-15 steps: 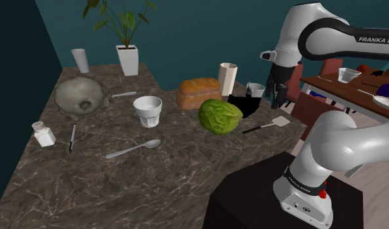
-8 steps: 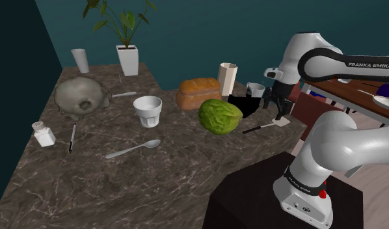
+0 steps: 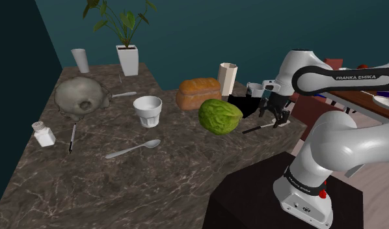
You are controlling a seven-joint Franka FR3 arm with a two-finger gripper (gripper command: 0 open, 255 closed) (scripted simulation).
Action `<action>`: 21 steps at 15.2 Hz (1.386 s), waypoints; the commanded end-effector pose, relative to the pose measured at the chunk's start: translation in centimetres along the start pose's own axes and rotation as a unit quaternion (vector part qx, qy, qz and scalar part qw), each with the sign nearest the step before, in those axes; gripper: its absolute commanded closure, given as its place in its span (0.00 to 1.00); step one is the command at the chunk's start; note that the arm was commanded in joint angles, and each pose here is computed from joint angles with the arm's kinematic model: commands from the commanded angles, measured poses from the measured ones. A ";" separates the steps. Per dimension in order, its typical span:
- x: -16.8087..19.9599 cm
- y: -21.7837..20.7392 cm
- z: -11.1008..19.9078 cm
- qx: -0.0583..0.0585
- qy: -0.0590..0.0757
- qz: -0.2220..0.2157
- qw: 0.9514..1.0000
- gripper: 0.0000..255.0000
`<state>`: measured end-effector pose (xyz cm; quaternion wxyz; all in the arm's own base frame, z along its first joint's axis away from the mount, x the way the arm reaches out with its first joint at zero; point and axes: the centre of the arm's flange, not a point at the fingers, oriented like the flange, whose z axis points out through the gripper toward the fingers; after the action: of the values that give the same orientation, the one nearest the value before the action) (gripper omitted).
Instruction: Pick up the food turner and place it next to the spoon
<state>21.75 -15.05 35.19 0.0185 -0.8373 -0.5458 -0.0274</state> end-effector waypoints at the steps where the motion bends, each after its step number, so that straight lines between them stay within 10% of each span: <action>1: 0.0 0.0 1.0 0.000 0.000 -0.001 1.000 0.00; 10: 0.0 0.0 1.3 0.000 0.000 -0.001 1.000 0.00; 11: 0.0 0.0 1.3 0.000 0.000 -0.001 1.000 1.00; 21: 0.0 0.0 0.8 0.000 0.000 -0.001 1.000 1.00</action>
<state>21.81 -15.01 34.14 0.0183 -0.8369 -0.5463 -0.0278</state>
